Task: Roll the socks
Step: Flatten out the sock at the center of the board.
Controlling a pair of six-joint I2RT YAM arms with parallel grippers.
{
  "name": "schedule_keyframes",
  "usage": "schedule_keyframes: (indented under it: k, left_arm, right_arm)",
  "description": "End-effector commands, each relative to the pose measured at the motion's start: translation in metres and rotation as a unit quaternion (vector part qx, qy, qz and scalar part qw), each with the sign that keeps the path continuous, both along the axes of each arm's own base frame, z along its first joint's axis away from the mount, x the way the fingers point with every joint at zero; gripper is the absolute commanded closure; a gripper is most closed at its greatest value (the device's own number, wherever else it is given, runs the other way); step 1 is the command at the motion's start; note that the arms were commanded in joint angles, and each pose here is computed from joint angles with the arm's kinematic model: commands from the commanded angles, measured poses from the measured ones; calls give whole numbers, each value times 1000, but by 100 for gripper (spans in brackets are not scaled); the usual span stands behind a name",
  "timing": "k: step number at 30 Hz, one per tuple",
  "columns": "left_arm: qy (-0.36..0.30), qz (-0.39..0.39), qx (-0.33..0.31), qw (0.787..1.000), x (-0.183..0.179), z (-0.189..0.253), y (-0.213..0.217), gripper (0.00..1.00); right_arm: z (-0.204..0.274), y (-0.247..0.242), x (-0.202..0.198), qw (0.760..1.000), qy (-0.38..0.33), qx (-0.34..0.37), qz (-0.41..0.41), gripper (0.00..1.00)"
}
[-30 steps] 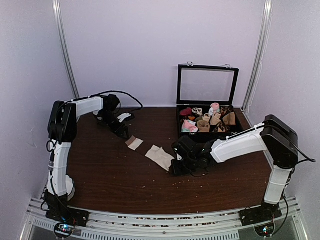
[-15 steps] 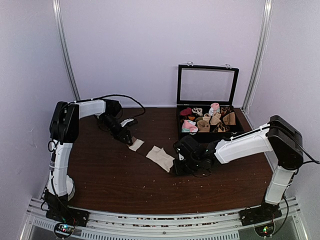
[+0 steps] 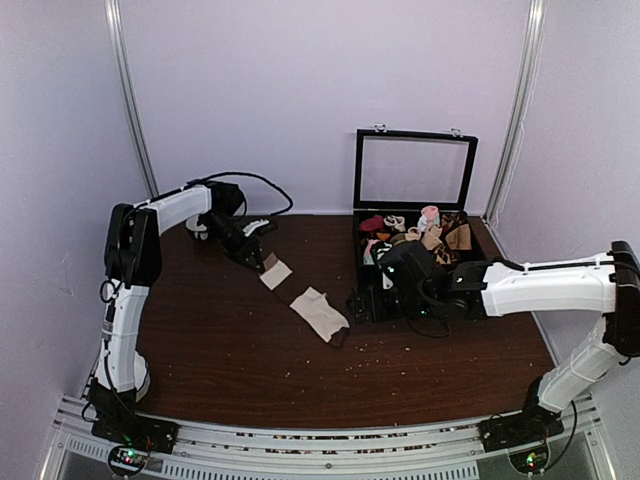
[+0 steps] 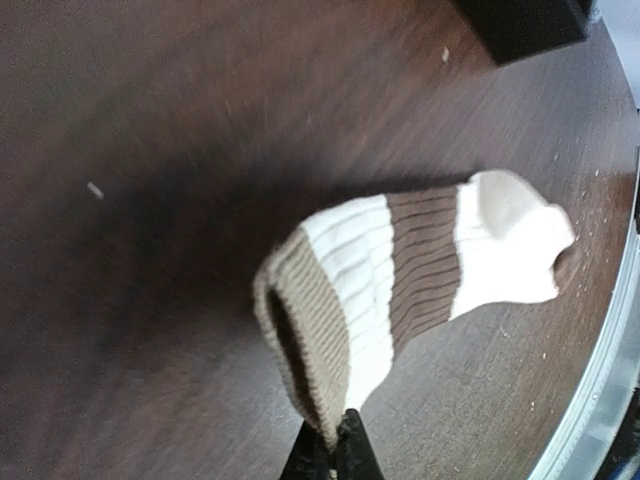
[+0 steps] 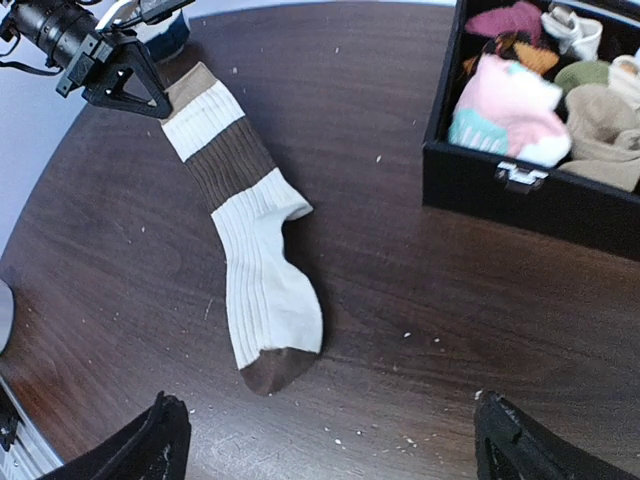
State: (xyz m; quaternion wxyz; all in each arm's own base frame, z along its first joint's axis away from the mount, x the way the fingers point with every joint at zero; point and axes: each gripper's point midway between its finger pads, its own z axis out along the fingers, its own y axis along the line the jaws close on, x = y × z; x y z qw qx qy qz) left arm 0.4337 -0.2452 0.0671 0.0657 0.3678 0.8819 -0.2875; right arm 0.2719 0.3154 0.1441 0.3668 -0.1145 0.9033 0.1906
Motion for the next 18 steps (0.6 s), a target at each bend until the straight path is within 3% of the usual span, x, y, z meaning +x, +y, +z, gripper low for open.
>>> schedule_keyframes:
  k: [1,4,7,10,12,14,18]
  left_arm:
    - [-146,-17,12,989,26,104,5,100]
    - [-268,-21,26,963,42,175,8,100]
    - [-381,-35,33,923,36,238,-1,100]
    - [-472,-61,46,878,15,280,-20,100]
    - [-501,-80,51,860,-5,289,-34,100]
    - [-491,-110,36,863,-31,279,-52,100]
    - [-381,-164,30,909,-83,193,-67,100]
  right_arm:
    - [50,-38,8,993,-104,9,-54,0]
    - [95,-54,4,974,-172,128,-72,0]
    - [116,-67,-4,949,-214,221,-63,0]
    - [120,-65,-5,956,-215,193,-43,0]
    - [114,-57,-6,966,-199,165,-20,0]
    - [108,-51,-8,969,-188,158,-6,0]
    - [99,-48,-12,970,-179,163,8,0]
